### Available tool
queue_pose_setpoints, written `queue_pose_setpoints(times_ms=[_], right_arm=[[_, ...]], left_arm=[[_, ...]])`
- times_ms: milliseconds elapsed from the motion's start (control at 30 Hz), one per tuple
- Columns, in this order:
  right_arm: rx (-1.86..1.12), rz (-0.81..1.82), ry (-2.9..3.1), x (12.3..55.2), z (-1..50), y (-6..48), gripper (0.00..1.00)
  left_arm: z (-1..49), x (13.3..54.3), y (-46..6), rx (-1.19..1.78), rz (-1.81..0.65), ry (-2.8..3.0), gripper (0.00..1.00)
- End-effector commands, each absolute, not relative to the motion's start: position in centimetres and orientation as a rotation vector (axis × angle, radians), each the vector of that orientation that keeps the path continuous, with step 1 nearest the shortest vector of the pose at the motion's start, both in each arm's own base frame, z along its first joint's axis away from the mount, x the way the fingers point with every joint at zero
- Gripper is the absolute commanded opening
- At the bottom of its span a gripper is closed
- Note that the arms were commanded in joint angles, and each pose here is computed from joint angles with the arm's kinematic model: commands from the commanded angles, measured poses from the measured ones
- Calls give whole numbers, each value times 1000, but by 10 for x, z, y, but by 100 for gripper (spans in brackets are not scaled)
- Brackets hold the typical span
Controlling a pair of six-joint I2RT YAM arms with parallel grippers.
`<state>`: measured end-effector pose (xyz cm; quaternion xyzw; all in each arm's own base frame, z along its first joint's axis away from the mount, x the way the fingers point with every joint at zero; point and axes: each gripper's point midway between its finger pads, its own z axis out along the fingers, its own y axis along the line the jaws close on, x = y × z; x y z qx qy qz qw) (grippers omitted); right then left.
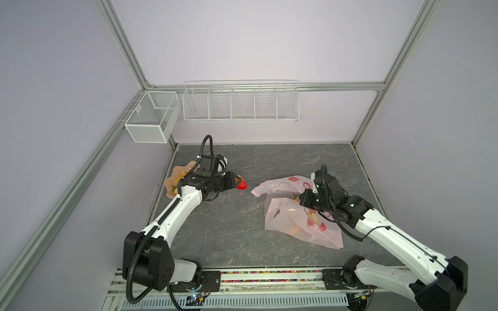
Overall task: Place the fruits into the plastic bag
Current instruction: Place the fruit in the plastic bag.
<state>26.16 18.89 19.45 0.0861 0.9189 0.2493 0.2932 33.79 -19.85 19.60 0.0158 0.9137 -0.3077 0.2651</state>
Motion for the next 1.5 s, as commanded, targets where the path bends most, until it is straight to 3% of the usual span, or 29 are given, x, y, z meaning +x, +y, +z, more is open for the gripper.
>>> queue_pose_setpoints(times_ms=[0,567,1000,1467], right_arm=[[231,654,2451,258,194,183,6],[228,661,2453,257,195,185,6],[227,665,2450,258,196,185,6],[251,702,2426,259,202,187,6]], left_arm=[[219,346,-231,172,-888,2383,25],[201,321,-362,569,-980,2391,20],[163,268,-403,761,-1013,2459,17],[140,251,-439,788,-1226,2483,16]])
